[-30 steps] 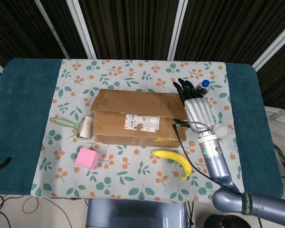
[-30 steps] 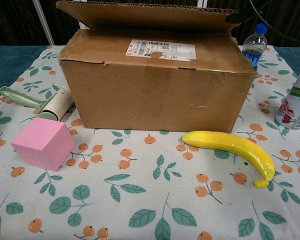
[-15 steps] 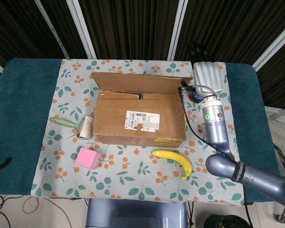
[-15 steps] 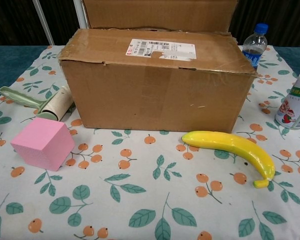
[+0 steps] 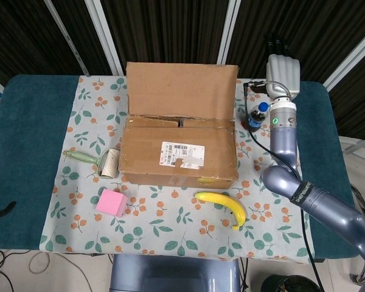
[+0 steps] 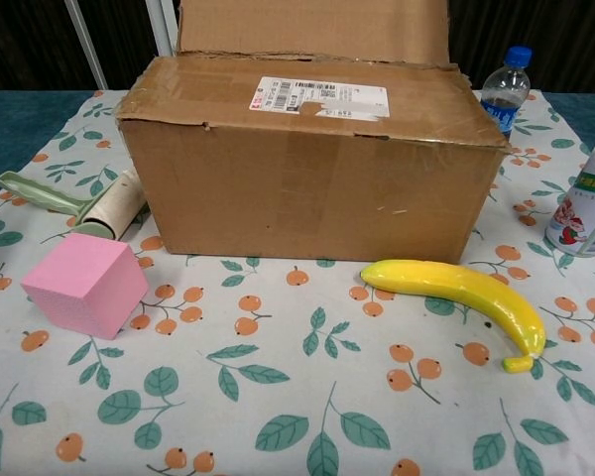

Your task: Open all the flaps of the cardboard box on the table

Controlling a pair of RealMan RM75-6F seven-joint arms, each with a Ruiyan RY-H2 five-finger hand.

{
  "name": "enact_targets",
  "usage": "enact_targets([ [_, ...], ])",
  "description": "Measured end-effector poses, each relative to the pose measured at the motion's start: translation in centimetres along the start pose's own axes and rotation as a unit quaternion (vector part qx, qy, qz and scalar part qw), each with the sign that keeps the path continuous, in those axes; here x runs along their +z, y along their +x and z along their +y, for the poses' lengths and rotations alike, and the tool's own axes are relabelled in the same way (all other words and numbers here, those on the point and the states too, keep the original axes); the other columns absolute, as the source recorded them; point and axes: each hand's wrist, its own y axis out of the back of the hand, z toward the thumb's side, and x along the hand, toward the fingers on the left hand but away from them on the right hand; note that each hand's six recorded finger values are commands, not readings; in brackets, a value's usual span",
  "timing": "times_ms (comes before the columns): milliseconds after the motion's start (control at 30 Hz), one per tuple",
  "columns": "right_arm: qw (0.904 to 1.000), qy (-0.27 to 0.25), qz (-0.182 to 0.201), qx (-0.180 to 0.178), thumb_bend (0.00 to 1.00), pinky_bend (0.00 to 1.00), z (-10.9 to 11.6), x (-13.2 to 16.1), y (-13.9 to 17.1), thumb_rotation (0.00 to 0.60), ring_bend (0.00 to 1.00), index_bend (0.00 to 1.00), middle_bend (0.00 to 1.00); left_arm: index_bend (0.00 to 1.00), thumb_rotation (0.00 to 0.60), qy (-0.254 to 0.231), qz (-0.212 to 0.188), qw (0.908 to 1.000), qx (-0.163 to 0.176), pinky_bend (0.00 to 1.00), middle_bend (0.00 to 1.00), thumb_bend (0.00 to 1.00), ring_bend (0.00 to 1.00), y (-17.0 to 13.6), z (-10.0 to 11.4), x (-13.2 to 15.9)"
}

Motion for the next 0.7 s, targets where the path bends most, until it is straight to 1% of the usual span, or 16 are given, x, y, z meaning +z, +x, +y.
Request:
enact_targets([
  [233,0.9999,-0.008,-0.004,0.011,0.26,0.25,-0.9,-0.7,0.3,0.600,0.00,0.00,0.00,0.00,0.600,0.002,0.002,1.0000,0.002,0.00,0.00,0.12,0.00,0.0,0.0,-0.1],
  [400,0.9999,0.002,0.006,0.016,0.26,0.25,-0.8,-1.7,1.8,0.600,0.00,0.00,0.00,0.00,0.600,0.008,0.003,1.0000,0.000,0.00,0.00,0.12,0.00,0.1,0.0,-0.1],
  [567,0.9993,0.011,0.016,0.033,0.25,0.25,-0.4,-4.0,4.9,0.600,0.00,0.00,0.00,0.00,0.600,0.028,-0.005,0.9996,0.004,0.00,0.00,0.12,0.00,0.1,-0.1,0.1],
  [633,0.9990,0.018,0.018,0.037,0.21,0.25,0.0,-5.4,6.5,0.599,0.00,0.00,0.00,0.00,0.600,0.033,-0.007,0.9994,0.007,0.00,0.00,0.12,0.00,0.0,-0.1,0.2],
  [700,0.9983,0.034,0.023,0.041,0.18,0.24,0.3,-7.0,8.7,0.572,0.00,0.00,0.00,0.00,0.600,0.036,-0.008,0.9993,0.010,0.00,0.00,0.12,0.00,0.0,0.0,0.3],
])
